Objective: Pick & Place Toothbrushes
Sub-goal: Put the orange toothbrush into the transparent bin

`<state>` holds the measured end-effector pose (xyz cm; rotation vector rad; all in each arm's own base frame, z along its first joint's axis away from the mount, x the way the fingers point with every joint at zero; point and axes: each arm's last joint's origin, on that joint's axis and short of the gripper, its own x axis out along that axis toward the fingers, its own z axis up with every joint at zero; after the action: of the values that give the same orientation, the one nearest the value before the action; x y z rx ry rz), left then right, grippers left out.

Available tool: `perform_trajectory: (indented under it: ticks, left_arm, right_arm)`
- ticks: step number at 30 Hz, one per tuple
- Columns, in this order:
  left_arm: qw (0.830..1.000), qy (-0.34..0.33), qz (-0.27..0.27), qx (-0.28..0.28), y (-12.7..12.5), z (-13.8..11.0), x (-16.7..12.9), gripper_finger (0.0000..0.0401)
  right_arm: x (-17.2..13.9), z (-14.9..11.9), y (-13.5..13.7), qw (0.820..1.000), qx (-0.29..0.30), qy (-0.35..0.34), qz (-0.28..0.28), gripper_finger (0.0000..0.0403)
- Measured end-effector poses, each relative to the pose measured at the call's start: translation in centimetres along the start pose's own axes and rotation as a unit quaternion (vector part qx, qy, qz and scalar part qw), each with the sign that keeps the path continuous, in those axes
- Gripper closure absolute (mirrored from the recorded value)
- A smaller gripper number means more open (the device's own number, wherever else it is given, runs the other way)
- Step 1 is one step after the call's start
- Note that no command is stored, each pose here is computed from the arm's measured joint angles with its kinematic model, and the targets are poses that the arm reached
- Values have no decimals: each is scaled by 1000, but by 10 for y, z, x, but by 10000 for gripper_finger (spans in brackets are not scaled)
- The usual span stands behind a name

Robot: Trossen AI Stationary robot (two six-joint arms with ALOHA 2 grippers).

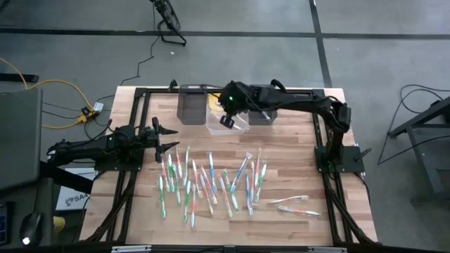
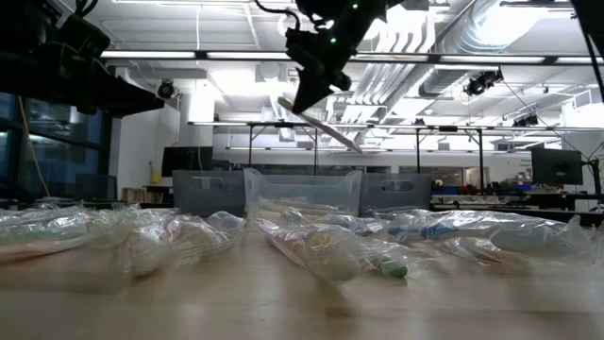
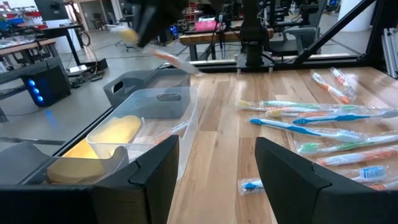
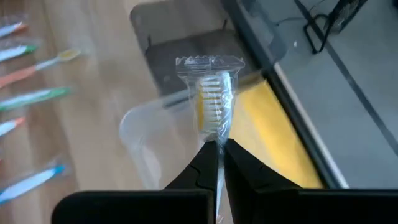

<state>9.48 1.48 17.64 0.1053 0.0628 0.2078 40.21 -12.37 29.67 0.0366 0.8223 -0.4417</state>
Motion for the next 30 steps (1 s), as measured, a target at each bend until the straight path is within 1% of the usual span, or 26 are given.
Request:
perform_trajectory:
  ticks: [3,6,8,12,16,22,30]
  left_arm:
    - [1000,0,0,0,0,0,0,195]
    - [1000,0,0,0,0,0,0,195]
    - [1000,0,0,0,0,0,0,195]
    - [1000,0,0,0,0,0,0,195]
    - [1000,0,0,0,0,0,0,195]
    - [1000,0,0,0,0,0,0,195]
    - [1000,0,0,0,0,0,0,195]
  right_arm:
    - [11,7,-8,1000,-4,-2,8,397]
    - [25,8,-15,1000,-5,-4,27,397]
    - [37,6,-19,999,-3,0,36,397]
    - [53,-1,-28,999,5,20,28,397]
    - [55,-5,-34,999,13,37,37,397]
    - [64,-12,-32,996,15,56,64,396]
    - [72,-16,-29,995,14,71,69,389]
